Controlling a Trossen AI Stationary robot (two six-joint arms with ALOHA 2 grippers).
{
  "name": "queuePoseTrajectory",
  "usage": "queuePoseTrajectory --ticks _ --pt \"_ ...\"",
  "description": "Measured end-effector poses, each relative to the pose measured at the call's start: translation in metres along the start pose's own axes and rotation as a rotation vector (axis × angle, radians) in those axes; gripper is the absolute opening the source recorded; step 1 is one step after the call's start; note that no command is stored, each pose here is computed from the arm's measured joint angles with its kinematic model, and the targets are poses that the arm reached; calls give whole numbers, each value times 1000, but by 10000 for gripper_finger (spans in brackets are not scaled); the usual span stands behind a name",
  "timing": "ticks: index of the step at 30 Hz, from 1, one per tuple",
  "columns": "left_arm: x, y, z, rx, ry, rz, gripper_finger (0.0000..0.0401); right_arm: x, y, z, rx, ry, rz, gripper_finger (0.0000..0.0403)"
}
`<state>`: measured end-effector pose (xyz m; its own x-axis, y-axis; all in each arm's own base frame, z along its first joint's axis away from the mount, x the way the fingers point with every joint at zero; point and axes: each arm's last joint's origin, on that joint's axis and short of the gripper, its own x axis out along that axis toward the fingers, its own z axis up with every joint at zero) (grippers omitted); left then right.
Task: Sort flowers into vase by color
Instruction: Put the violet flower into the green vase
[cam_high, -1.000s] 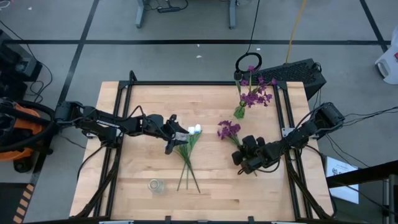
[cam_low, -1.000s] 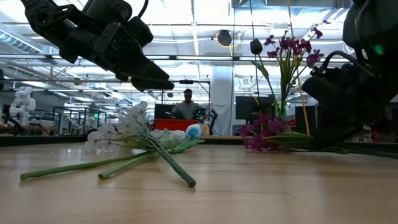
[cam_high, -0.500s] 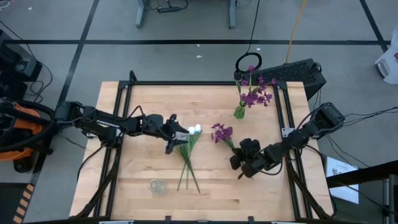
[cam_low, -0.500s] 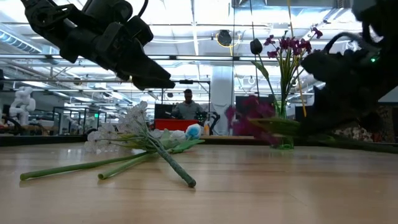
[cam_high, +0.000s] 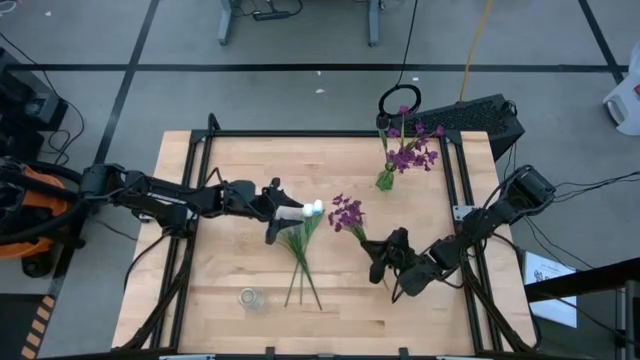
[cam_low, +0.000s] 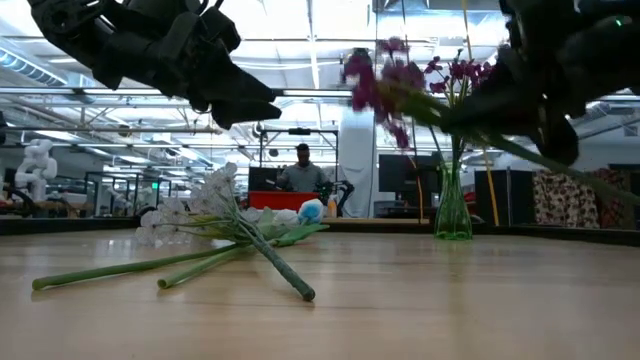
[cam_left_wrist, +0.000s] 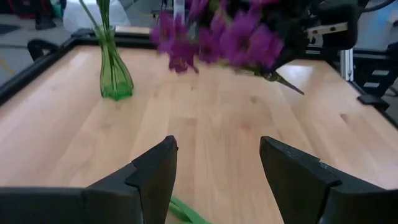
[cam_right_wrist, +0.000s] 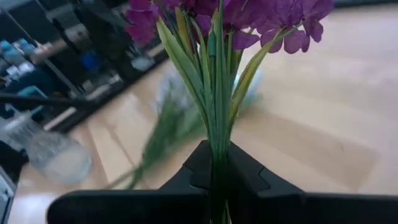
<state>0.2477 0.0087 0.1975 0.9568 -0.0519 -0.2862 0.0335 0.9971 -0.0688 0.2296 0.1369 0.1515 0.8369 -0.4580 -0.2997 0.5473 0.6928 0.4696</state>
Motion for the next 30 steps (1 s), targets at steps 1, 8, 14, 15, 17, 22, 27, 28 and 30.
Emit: queuePoseTrajectory --ticks 1,8,14,15,17,22,27,28,30 --pt "0 0 1 -3 -5 0 235 0 2 2 -10 -23 8 16" --pt "0 0 1 -4 -7 -1 235 10 14 23 -85 -160 30 16" --pt "0 0 1 -4 -7 -2 235 24 19 46 -135 -235 80 16" --pt "0 0 1 -4 -7 -3 235 27 19 50 -145 -246 94 16" --pt "0 -1 1 -3 -7 -4 235 33 19 59 -168 -268 127 16" --pt "0 -7 6 -33 -62 -46 235 46 15 78 -218 -330 189 16" --pt "-1 -18 16 -21 -156 -147 235 56 9 91 -232 -368 229 16" --pt "-1 -21 17 -18 -170 -159 235 57 9 94 -233 -379 235 16" --pt "-2 -23 19 -13 -192 -170 235 58 8 98 -242 -403 241 16"
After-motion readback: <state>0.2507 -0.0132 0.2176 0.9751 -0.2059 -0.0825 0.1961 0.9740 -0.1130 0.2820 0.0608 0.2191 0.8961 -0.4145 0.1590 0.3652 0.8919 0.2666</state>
